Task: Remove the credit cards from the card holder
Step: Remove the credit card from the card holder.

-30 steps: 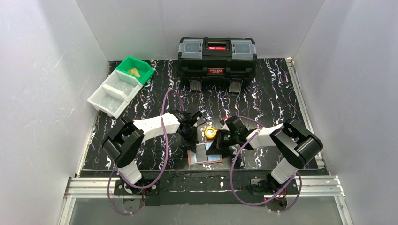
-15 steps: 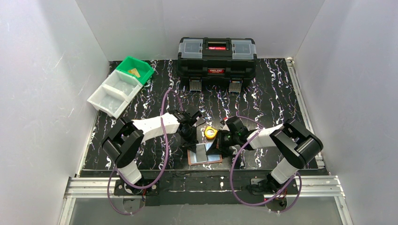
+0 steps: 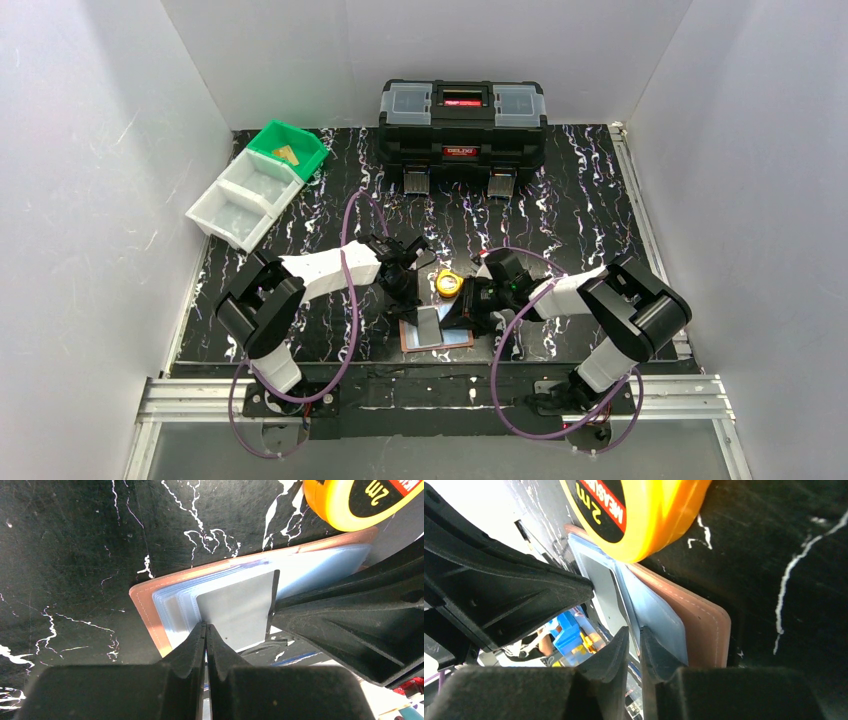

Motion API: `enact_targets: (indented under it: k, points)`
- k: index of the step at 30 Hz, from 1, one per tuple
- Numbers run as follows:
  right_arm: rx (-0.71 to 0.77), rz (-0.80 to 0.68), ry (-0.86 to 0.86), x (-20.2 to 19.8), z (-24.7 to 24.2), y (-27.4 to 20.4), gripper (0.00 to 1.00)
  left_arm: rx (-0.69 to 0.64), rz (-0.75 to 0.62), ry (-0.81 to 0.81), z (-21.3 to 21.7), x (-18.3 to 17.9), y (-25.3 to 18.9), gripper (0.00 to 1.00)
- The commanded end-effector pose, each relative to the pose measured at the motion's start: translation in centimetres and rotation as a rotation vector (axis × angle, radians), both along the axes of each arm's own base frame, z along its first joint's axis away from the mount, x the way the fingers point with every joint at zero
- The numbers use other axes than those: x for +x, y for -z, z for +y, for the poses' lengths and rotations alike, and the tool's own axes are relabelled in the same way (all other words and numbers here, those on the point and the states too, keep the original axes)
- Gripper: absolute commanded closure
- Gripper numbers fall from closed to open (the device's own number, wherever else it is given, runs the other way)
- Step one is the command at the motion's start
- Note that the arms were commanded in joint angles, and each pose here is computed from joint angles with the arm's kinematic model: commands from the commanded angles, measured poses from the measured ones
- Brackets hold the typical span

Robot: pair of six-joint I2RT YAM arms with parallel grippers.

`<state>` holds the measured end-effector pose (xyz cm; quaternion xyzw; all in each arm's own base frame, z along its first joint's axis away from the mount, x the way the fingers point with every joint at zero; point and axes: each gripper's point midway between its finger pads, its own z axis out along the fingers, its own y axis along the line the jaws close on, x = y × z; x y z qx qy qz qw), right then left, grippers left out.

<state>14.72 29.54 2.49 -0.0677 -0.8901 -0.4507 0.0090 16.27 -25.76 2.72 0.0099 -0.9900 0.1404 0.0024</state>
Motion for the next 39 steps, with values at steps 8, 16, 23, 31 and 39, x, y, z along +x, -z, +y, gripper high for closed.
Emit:
enact_targets:
  k: [8,16,23,31,39]
  points:
    - [0.077,0.0,-0.03,0.3,1.4,-0.7,0.8,0.181,0.085,0.017,3.9,-2.2,3.6,1.0]
    - [0.073,0.012,0.014,0.1,0.8,-0.2,0.91,0.2,0.118,-0.005,4.6,-2.8,4.6,1.0]
    - [0.045,0.013,0.082,0.4,-0.8,0.5,0.95,0.217,0.129,-0.024,5.9,-3.0,5.0,1.0]
    - [0.035,0.005,0.088,0.3,-1.1,0.6,0.94,0.227,0.134,-0.025,6.2,-3.0,5.2,1.0]
    - [-0.005,-0.027,0.102,0.5,-2.0,0.7,0.96,0.24,0.123,-0.019,6.3,-2.6,4.9,1.0]
